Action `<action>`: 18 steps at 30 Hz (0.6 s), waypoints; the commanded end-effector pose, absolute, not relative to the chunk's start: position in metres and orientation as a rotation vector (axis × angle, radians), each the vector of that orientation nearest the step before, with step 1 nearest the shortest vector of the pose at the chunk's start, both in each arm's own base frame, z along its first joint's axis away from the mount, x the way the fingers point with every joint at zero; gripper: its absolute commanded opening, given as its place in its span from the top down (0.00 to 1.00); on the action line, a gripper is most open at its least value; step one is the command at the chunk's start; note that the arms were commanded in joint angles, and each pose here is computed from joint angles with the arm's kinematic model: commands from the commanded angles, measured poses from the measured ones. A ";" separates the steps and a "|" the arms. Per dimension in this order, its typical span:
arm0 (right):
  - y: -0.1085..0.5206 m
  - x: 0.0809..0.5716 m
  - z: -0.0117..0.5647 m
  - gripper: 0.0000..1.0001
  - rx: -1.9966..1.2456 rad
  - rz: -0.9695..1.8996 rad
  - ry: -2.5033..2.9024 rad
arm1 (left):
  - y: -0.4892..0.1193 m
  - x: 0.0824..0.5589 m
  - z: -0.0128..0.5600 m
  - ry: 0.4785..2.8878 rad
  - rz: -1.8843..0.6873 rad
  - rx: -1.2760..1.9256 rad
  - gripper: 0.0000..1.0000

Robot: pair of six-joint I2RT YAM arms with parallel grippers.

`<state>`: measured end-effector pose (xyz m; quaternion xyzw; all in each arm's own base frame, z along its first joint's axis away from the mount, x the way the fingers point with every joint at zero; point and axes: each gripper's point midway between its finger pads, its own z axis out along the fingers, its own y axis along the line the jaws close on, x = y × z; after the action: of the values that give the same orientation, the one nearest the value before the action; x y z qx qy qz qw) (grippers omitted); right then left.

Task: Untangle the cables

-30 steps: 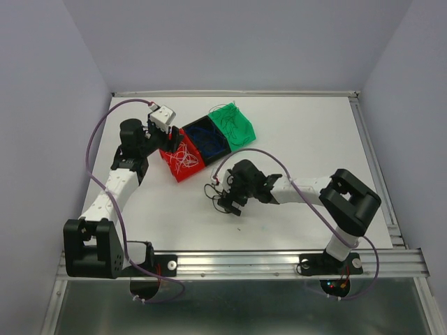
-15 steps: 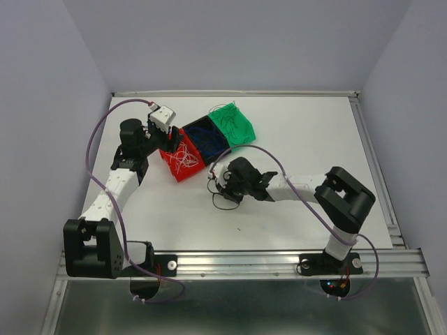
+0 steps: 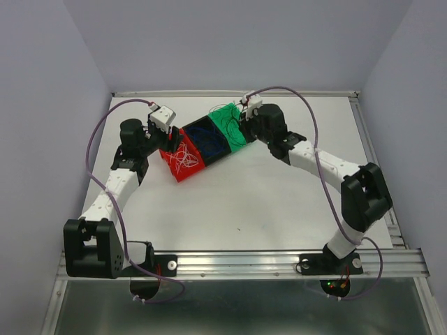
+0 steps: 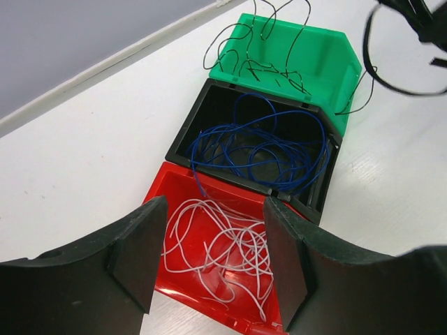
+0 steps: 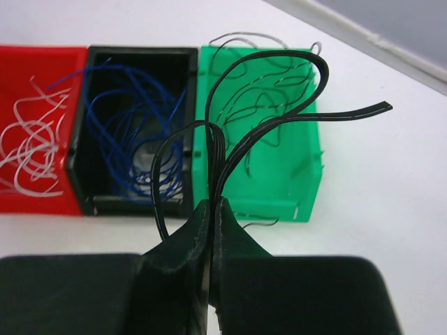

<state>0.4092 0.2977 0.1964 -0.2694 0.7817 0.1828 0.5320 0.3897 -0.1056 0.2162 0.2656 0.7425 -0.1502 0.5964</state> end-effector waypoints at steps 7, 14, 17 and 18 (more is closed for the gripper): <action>0.314 0.524 0.220 0.99 -0.486 0.398 1.798 | -0.108 0.388 0.234 1.661 -0.330 0.629 0.32; 0.328 0.555 0.146 1.00 -0.504 0.367 1.908 | -0.108 0.388 0.233 1.664 -0.330 0.630 0.32; 0.329 0.556 0.123 0.97 -0.515 0.365 1.944 | -0.107 0.388 0.234 1.662 -0.330 0.630 0.32; 0.330 0.556 0.124 0.96 -0.517 0.370 1.941 | -0.108 0.388 0.234 1.661 -0.332 0.630 0.32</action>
<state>0.5429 0.3264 0.0977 -0.2264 0.8237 0.1472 0.4986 0.3899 -0.1052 0.2160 0.2646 0.7432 -0.1485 0.5964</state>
